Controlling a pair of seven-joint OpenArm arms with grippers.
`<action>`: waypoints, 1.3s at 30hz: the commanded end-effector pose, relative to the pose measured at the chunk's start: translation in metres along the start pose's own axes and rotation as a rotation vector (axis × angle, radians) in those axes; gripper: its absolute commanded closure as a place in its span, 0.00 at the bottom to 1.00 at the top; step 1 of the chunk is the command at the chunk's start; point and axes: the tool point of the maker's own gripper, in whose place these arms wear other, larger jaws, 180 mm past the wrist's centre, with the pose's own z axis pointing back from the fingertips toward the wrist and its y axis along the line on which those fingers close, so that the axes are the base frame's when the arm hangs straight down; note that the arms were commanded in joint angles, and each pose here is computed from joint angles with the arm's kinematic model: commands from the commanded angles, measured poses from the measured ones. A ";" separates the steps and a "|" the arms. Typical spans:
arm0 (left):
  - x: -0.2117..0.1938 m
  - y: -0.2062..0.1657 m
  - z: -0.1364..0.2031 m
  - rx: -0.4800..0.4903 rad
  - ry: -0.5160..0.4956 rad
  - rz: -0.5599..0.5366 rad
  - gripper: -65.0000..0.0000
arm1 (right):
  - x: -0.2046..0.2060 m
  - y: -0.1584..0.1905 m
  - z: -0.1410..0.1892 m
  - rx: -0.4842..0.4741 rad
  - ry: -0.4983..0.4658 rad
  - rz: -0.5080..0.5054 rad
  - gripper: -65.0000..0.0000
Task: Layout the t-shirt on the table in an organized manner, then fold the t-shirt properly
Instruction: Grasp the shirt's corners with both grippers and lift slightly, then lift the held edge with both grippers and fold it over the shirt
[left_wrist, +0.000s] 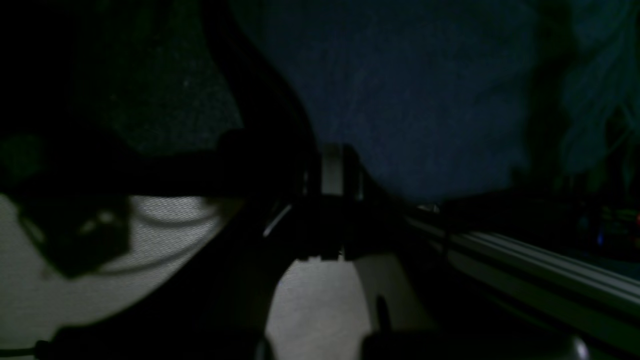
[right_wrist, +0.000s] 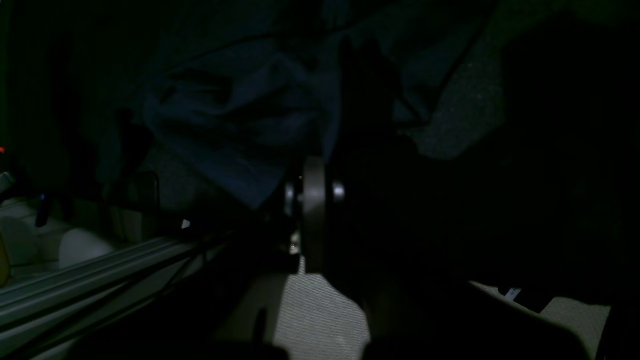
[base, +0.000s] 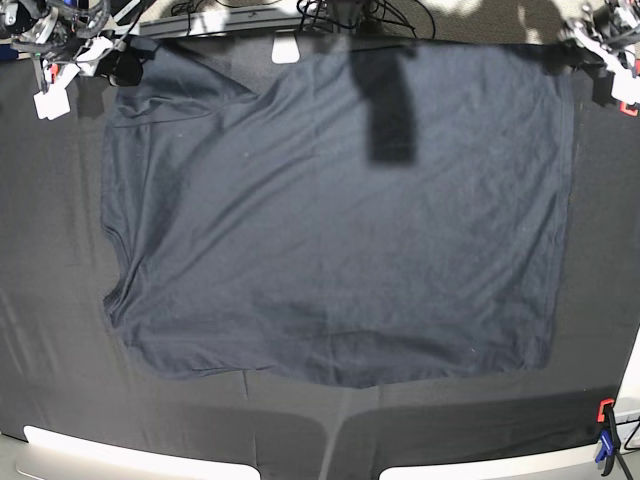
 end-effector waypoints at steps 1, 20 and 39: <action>0.010 0.000 0.006 -0.005 -0.037 -0.014 1.00 | 0.010 0.002 0.006 0.009 -0.028 0.028 1.00; 0.077 0.018 0.058 0.019 -0.312 0.028 1.00 | 0.088 0.014 0.029 0.114 -0.173 0.144 1.00; 0.159 -0.020 -0.004 -0.012 -0.487 -0.208 1.00 | 0.223 0.037 0.025 0.074 -0.471 0.313 1.00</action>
